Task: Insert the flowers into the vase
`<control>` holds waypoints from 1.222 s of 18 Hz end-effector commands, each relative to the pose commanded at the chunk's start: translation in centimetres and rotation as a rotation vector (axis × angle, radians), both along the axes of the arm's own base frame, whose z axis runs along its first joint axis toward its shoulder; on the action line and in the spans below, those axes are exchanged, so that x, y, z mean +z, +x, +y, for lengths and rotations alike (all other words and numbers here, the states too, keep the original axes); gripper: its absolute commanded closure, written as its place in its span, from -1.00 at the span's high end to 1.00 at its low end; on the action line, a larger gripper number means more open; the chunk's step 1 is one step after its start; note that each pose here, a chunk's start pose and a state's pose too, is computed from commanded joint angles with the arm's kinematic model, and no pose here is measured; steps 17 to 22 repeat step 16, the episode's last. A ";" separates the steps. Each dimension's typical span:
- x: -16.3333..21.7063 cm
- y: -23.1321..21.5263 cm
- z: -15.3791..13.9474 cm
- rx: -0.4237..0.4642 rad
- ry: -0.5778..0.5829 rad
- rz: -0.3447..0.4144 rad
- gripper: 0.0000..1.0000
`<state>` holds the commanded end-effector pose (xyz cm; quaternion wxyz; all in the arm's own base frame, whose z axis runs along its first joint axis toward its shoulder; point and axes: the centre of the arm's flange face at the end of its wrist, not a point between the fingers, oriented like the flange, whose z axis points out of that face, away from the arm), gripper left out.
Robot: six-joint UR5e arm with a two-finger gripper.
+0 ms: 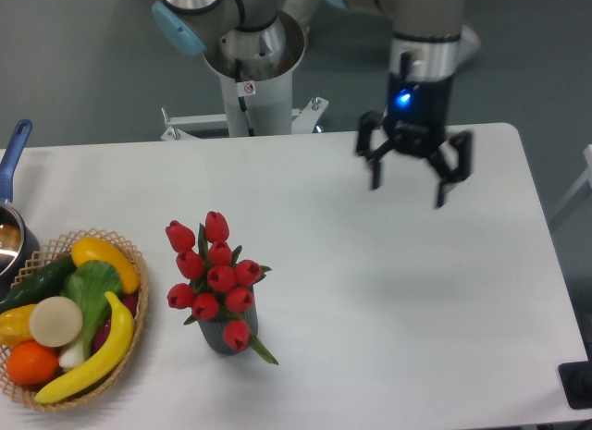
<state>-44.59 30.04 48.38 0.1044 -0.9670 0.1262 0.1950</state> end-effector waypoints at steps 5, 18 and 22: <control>2.0 1.0 -8.0 0.057 -0.154 -0.061 1.00; 4.3 4.8 -25.1 0.188 -0.276 -0.250 1.00; 4.3 4.8 -25.1 0.188 -0.276 -0.250 1.00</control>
